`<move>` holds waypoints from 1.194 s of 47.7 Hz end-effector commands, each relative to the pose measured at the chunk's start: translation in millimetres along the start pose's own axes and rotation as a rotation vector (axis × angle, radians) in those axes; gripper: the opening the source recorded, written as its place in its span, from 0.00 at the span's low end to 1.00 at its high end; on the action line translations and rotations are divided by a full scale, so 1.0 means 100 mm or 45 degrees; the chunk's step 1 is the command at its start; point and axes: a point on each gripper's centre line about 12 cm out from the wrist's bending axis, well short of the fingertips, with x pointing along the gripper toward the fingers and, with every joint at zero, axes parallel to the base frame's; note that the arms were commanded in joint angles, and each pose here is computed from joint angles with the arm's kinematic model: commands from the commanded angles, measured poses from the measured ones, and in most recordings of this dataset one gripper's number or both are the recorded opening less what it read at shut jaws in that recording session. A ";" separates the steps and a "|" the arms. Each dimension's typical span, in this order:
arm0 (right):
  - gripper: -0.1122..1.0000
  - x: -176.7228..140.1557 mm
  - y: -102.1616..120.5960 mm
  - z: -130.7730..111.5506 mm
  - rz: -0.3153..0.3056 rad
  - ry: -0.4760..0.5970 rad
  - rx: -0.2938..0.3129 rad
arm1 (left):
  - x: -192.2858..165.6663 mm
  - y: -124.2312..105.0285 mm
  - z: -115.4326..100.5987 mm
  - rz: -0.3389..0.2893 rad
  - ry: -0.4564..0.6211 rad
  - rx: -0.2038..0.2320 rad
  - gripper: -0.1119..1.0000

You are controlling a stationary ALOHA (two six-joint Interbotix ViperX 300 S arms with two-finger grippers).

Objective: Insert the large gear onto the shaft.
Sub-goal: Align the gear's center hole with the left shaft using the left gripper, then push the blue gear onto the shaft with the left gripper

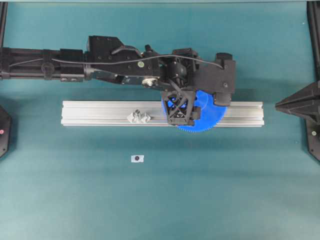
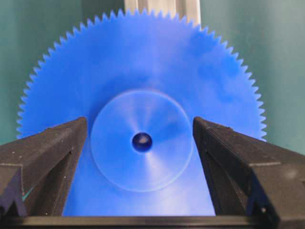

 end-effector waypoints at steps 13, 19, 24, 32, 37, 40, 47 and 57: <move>0.23 0.00 0.00 0.06 0.002 -0.027 0.014 | -0.14 0.03 0.12 0.012 -0.045 0.042 0.90; 0.23 0.00 0.00 0.05 0.002 -0.025 0.014 | -0.09 0.02 0.08 0.008 -0.030 0.054 0.89; 0.23 0.00 0.01 0.05 0.004 -0.027 0.013 | 0.04 -0.01 0.00 -0.003 0.007 0.054 0.87; 0.23 0.00 0.00 0.06 0.002 -0.033 0.014 | 0.14 -0.02 -0.04 -0.010 0.030 0.055 0.86; 0.23 0.00 0.00 0.05 0.002 -0.033 0.014 | 0.11 -0.01 -0.01 -0.006 0.015 0.055 0.86; 0.23 0.00 0.01 0.05 0.004 -0.033 0.013 | 0.08 -0.01 0.01 -0.003 0.005 0.060 0.86; 0.23 0.00 0.01 0.06 0.005 -0.035 0.015 | -0.01 0.03 0.02 0.002 0.009 0.052 0.86; 0.23 0.00 0.01 0.05 0.009 -0.032 0.024 | -0.12 0.03 -0.04 -0.007 0.051 0.050 0.85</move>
